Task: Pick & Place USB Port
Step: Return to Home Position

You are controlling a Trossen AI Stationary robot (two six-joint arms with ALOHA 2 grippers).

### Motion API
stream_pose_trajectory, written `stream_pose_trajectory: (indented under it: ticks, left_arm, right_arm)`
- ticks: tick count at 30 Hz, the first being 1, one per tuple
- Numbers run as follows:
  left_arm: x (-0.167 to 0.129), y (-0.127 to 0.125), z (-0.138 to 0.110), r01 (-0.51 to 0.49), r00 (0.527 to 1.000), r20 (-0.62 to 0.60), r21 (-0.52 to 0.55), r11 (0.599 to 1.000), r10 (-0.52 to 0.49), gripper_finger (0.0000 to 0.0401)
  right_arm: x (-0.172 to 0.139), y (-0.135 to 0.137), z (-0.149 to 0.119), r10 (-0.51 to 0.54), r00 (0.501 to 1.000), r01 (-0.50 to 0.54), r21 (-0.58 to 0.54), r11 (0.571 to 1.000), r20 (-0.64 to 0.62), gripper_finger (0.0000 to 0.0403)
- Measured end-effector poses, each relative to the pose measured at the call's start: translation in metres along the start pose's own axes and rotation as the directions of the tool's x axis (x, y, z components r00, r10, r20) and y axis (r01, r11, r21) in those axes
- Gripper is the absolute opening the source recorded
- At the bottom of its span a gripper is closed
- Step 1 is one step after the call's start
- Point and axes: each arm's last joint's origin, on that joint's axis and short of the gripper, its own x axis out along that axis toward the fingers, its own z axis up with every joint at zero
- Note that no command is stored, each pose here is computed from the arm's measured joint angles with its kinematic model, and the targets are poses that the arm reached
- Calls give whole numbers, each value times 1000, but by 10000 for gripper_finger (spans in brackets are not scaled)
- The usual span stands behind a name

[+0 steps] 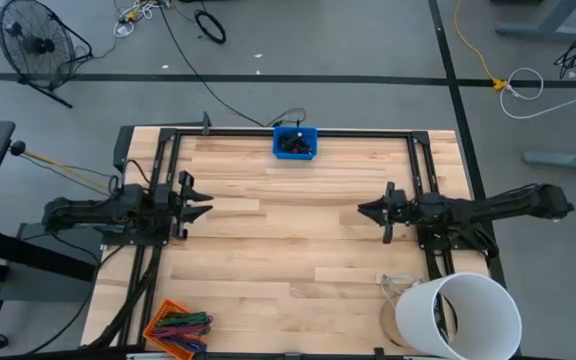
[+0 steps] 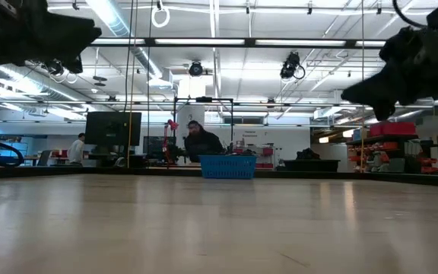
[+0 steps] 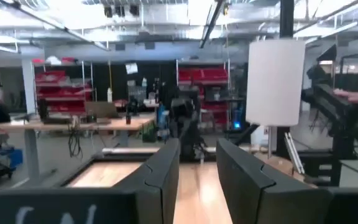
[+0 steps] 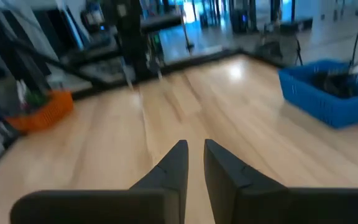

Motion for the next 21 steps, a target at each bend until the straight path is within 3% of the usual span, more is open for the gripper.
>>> stream_pose_trajectory:
  ticks: [12,21]
  left_arm:
    - [0,0,-4,1,999,-38,1,1000,-1,112]
    - [0,0,-4,1,999,-37,1,1000,-1,112]
  right_arm:
    - [-31,1,32,72,933,-102,67,993,352,54]
    - [-42,1,42,89,877,-144,82,986,473,54]
